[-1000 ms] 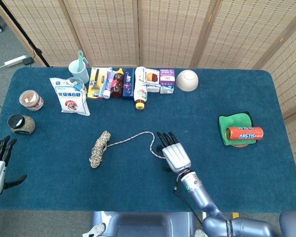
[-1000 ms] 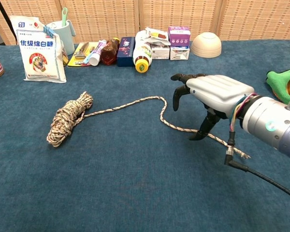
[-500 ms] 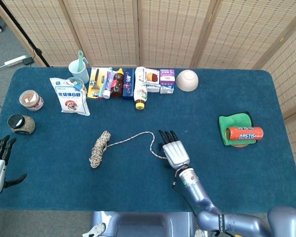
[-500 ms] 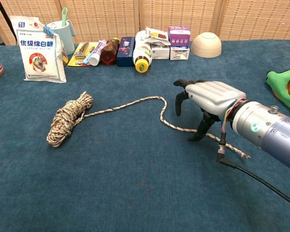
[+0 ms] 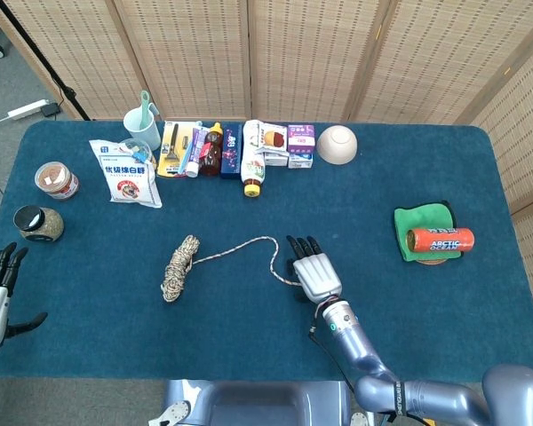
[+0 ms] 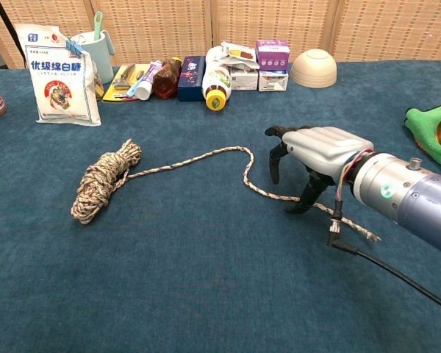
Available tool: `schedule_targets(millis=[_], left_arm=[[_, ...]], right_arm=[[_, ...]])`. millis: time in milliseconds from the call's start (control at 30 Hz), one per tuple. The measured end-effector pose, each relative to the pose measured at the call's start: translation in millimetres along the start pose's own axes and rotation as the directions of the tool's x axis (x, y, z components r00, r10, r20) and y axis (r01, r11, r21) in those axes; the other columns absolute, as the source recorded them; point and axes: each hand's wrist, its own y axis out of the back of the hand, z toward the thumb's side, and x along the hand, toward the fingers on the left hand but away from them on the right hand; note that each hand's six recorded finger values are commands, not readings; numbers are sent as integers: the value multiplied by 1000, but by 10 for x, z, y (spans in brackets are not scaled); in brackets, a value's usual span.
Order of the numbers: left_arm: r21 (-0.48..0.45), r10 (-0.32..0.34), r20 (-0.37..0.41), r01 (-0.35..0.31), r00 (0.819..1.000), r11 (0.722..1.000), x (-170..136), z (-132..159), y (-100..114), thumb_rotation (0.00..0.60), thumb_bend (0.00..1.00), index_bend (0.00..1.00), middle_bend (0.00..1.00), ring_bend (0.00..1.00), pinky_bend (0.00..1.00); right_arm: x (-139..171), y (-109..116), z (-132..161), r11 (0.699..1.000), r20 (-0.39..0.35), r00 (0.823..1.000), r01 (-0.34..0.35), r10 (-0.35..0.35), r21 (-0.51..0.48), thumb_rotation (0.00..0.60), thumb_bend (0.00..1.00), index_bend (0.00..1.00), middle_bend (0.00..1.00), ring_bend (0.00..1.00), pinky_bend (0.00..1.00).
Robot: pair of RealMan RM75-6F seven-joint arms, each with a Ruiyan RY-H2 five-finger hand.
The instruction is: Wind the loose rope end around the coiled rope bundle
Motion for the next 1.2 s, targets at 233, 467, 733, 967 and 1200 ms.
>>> schedule_targets(millis=[233,467,733,967,1200], left_arm=[[-1,-2,2,2,1000,1000,-1,-1,1,600,26,0,0,0,0],[-5,-2,2,2,1000,1000,-9,0,5,600,26,0,0,0,0],[-8,-8,11,8,1000,1000,-24,13,1,600,26,0,0,0,0],[-1,-3,9,3,1000,1000,-22,8,6,600,26,0,0,0,0],[-2,-1,4,1,1000,1000,-13,0,7,600,26,0,0,0,0]], right_arm=[[-5,-6,-3,1000,5,1000,-4,4,5,600,289,477,0,0,0],[-13,-27,-27,1000,11,1000,-7,7,8,600,314,490,0,0,0],[-17,-32,-46,1000,11,1000,-4,3,20,600,322,491,0,0,0],[-21,-73,-46,999,13,1000,-17,17,37,600,360,494,0,0,0],[-29,-106,-32,999,14,999,-29,29,39,600,401,502,0,0,0]])
